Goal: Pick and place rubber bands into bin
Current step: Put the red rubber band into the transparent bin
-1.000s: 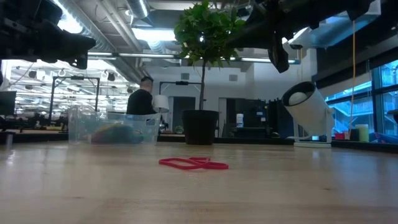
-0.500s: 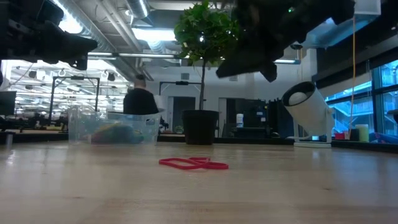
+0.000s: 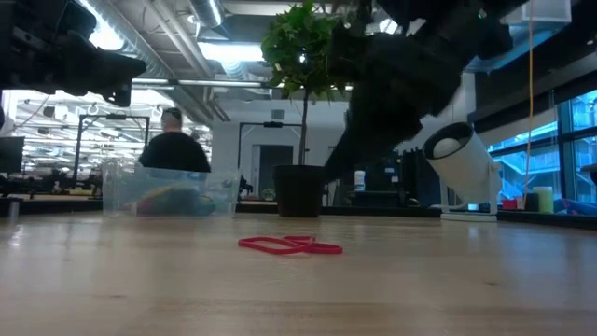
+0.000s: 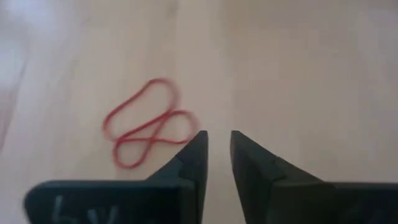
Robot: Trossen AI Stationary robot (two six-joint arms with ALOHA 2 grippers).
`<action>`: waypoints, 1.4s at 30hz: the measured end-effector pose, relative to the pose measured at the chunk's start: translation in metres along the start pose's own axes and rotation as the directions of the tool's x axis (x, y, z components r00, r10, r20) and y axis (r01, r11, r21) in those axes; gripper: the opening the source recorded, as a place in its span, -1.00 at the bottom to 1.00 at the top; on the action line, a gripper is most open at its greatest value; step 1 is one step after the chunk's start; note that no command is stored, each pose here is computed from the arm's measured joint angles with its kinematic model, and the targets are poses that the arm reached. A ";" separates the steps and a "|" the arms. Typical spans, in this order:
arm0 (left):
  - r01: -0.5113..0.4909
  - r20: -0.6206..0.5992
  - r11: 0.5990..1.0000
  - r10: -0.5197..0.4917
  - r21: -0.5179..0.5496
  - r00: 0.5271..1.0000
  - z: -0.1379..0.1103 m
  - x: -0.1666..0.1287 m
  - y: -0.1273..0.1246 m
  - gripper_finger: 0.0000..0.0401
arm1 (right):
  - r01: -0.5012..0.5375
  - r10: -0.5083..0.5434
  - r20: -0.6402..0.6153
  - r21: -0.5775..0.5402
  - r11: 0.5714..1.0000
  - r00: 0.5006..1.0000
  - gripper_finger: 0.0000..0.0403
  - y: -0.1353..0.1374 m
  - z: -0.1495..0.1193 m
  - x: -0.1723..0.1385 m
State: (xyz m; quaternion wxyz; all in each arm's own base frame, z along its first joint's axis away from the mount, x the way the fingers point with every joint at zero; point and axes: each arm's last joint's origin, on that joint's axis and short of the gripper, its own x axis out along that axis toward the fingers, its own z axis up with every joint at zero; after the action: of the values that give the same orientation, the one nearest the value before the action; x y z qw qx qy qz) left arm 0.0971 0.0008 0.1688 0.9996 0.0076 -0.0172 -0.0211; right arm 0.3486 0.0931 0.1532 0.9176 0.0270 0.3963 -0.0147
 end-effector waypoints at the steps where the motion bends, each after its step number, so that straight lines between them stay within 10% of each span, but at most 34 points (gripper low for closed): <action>1: 0.000 0.000 1.000 0.000 0.000 1.000 0.000 0.000 0.000 -0.99 | -0.019 0.019 -0.001 -0.024 1.000 1.000 -0.61 0.003 -0.002 0.004; 11: -0.001 0.000 1.000 0.001 0.000 1.000 0.000 0.000 0.000 -0.98 | -0.065 0.070 0.031 -0.151 0.986 0.997 -0.43 0.018 -0.028 0.056; 20: -0.001 0.000 1.000 0.001 0.000 1.000 0.000 0.000 0.000 -0.98 | -0.113 0.112 0.052 0.016 0.993 0.992 -0.95 0.010 -0.034 0.076; 35: -0.001 0.000 1.000 0.001 0.000 1.000 0.000 0.000 0.000 -0.96 | 0.055 -0.085 0.311 0.105 0.993 0.946 -0.99 -0.057 0.075 0.028; 42: -0.001 0.000 1.000 0.001 0.000 1.000 0.000 0.000 0.000 -0.96 | 0.110 -0.118 0.107 0.082 0.991 0.987 -0.92 -0.063 0.086 0.021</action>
State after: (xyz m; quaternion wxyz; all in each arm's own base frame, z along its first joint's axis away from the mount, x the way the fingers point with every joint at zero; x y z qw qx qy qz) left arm 0.0971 0.0008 0.1688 0.9996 0.0076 -0.0172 -0.0207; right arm 0.4221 0.0251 0.1948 0.9344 0.0380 0.3442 -0.0836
